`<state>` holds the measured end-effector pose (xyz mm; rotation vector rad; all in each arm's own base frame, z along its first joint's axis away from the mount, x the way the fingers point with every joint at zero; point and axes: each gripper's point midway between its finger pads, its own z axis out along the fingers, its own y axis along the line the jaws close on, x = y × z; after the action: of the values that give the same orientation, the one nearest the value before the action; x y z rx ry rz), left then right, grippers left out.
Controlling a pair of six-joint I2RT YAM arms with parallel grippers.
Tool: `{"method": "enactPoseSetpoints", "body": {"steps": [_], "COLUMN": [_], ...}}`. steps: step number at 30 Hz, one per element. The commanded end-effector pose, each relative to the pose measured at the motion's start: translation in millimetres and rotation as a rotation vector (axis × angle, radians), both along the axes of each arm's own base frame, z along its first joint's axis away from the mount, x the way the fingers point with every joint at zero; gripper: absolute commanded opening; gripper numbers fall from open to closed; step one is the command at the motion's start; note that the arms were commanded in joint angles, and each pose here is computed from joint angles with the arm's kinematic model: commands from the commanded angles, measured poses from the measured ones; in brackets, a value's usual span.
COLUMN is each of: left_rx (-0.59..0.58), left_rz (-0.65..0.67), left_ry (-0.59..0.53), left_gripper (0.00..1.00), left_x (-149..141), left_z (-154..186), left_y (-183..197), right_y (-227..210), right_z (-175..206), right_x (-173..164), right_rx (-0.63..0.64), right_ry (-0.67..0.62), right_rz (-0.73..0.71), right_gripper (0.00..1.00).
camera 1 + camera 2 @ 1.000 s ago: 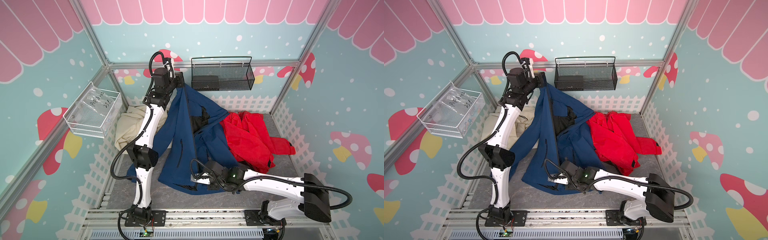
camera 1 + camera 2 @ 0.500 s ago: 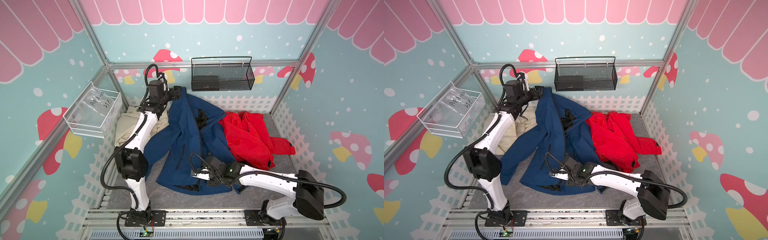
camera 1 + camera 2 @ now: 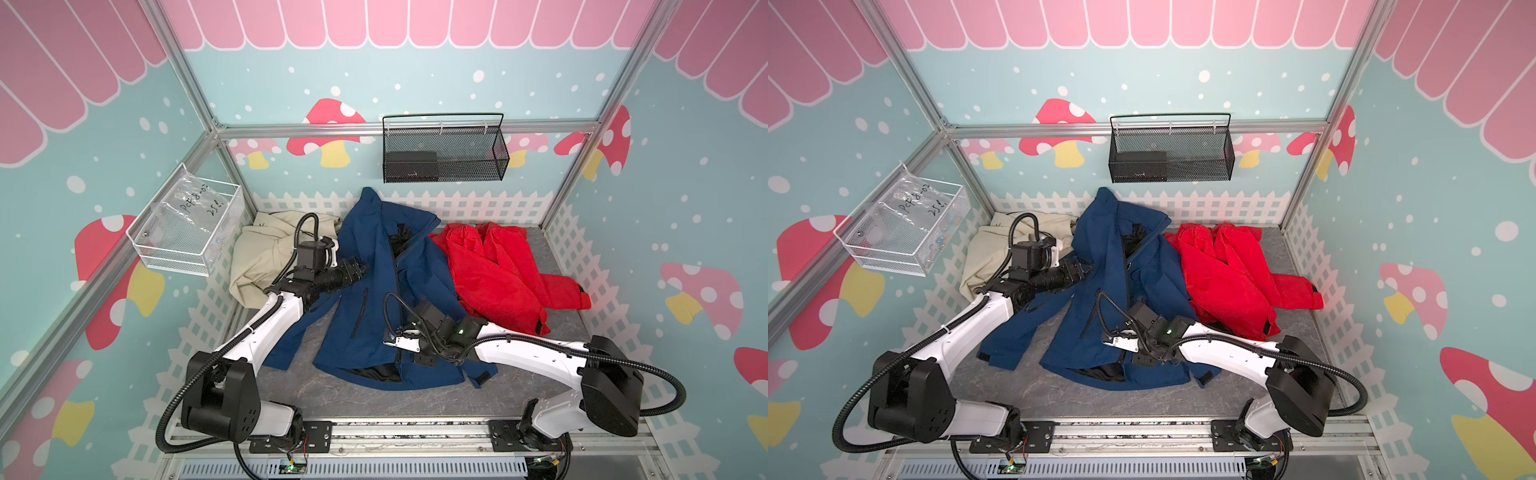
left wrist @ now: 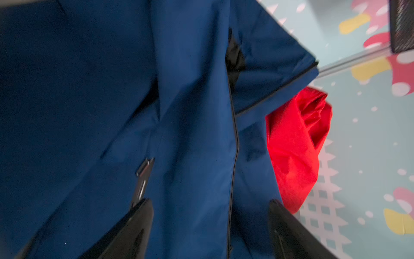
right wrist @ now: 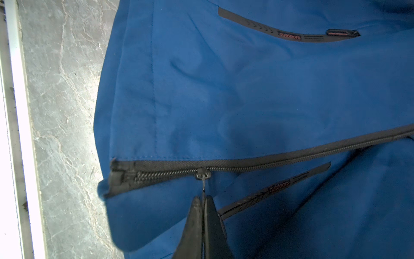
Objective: Unzip the jacket
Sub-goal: Unzip the zipper on the jacket.
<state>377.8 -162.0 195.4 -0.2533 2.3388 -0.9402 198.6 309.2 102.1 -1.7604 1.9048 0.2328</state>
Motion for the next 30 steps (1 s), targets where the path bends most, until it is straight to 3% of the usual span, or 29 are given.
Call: {"method": "enactPoseSetpoints", "body": {"steps": [1, 5, 9, 15, 19, 22, 26, 30], "left_rx": [-0.003, -0.031, -0.081, -0.012, -0.061, -0.025, 0.012, -0.042], "left_rz": [-0.055, -0.117, -0.192, -0.205, -0.283, -0.291, -0.296, -0.326], "left_ry": [0.086, 0.192, 0.223, 0.311, 0.322, 0.348, 0.396, 0.396], "left_gripper": [0.84, 0.83, 0.84, 0.83, 0.83, 0.82, 0.75, 0.65], "left_x": [-27.7, -42.9, -55.2, -74.0, -84.8, -91.7, -98.0, -100.3], "left_z": [-8.8, -40.1, -52.2, -89.3, -90.8, -100.5, -120.0, -121.7], "left_y": [-12.8, -33.1, -62.7, -74.3, -98.3, -100.3, -99.0, -110.9], "right_y": [3.2, 5.1, 4.4, 4.8, 4.7, 4.2, 4.4, 4.5], "right_z": [0.3, 3.9, 4.8, 6.5, 2.6, 3.1, 6.2, 5.3], "right_x": [1.1, 0.5, -0.4, -0.4, -0.9, -0.4, 0.0, 0.2], "right_rx": [0.021, 0.042, 0.049, 0.058, 0.051, 0.05, 0.06, 0.059], "right_ry": [0.007, 0.008, 0.011, 0.006, 0.013, 0.011, 0.003, 0.003], "right_rz": [-0.005, -0.01, -0.014, -0.017, -0.015, -0.018, -0.02, -0.02], "right_gripper": [0.0, 0.0, 0.0, 0.0, 0.0, 0.0, 0.0, 0.0]}}
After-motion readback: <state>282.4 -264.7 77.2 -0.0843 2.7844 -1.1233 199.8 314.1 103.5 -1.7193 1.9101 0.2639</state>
